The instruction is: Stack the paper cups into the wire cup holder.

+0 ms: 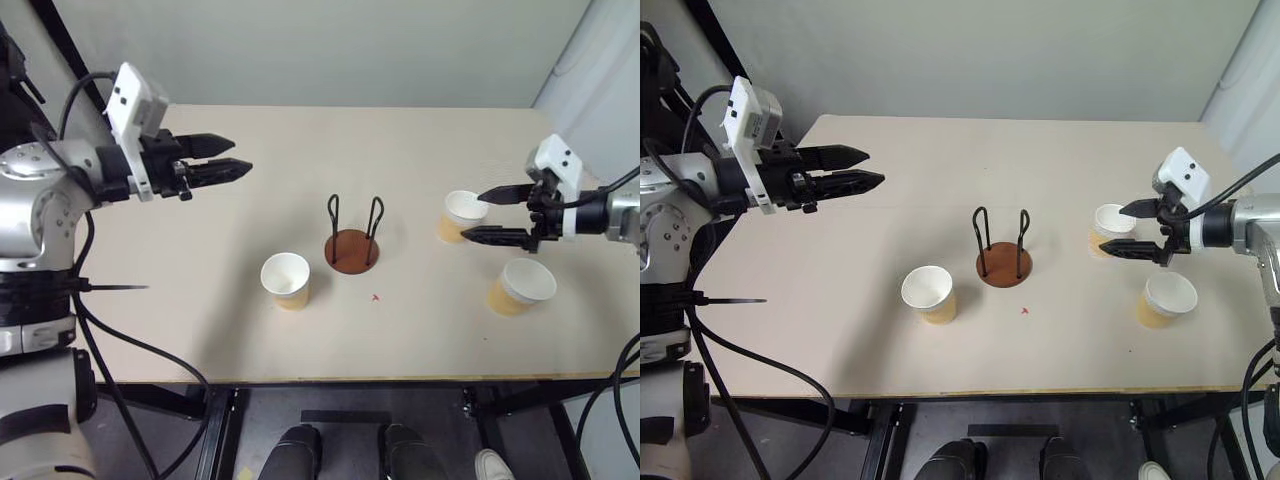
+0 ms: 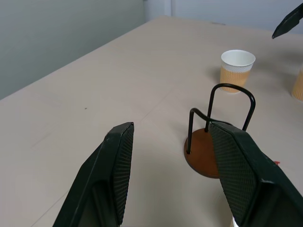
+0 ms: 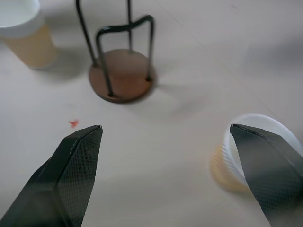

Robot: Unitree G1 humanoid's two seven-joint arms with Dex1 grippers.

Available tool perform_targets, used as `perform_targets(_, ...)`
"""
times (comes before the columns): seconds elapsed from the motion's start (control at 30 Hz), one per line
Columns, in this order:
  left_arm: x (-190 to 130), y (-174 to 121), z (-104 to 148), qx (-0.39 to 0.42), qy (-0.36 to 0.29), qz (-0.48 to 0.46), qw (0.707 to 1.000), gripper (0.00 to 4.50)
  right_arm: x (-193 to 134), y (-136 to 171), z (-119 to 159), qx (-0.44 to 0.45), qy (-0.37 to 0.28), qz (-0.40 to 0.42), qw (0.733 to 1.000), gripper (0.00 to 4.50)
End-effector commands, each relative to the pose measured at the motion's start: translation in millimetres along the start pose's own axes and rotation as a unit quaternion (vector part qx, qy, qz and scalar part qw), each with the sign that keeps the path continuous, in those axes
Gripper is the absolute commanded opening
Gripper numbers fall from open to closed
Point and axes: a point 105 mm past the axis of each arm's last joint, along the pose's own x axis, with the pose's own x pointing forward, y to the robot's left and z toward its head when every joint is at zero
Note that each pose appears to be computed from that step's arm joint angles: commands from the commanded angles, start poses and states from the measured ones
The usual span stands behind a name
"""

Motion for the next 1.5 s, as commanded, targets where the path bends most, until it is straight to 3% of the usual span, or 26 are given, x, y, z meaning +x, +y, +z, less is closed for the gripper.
perform_targets(0.03, -6.6, 5.0, 16.4, 0.030, -0.013, 0.008, 0.999, 2.69, -6.9, 2.1, 16.8, -0.020, -0.027, -0.014, 0.999, 4.50)
perform_targets(0.23, 6.8, -1.1, 24.8, 0.043, -0.021, -0.022, 0.999, 2.69, -4.7, 9.8, 13.0, 0.009, -0.055, -0.026, 0.998, 4.50)
perform_targets(0.47, 5.1, -18.3, 22.4, 0.054, 0.023, -0.102, 0.993, 2.69, 12.9, 45.7, 14.2, 0.031, -0.066, 0.042, 0.996, 4.50)
perform_targets(0.8, -11.7, -30.1, 7.7, 0.055, 0.055, -0.129, 0.989, 2.69, 10.1, 23.9, 22.6, 0.019, -0.047, 0.026, 0.998, 4.50)
perform_targets(0.93, -20.8, -30.7, 6.3, 0.046, 0.053, -0.127, 0.989, 2.69, 14.7, 9.7, 38.8, 0.023, -0.050, 0.028, 0.998, 4.50)
perform_targets(1.3, -35.8, -24.4, 9.4, 0.051, 0.038, -0.079, 0.995, 2.69, 43.8, 25.5, 28.2, 0.019, -0.005, 0.087, 0.996, 4.50)
perform_targets(1.5, -31.6, -26.0, 12.9, 0.061, 0.033, -0.085, 0.994, 2.69, 65.3, 24.1, 22.4, 0.014, 0.002, 0.079, 0.997, 4.50)
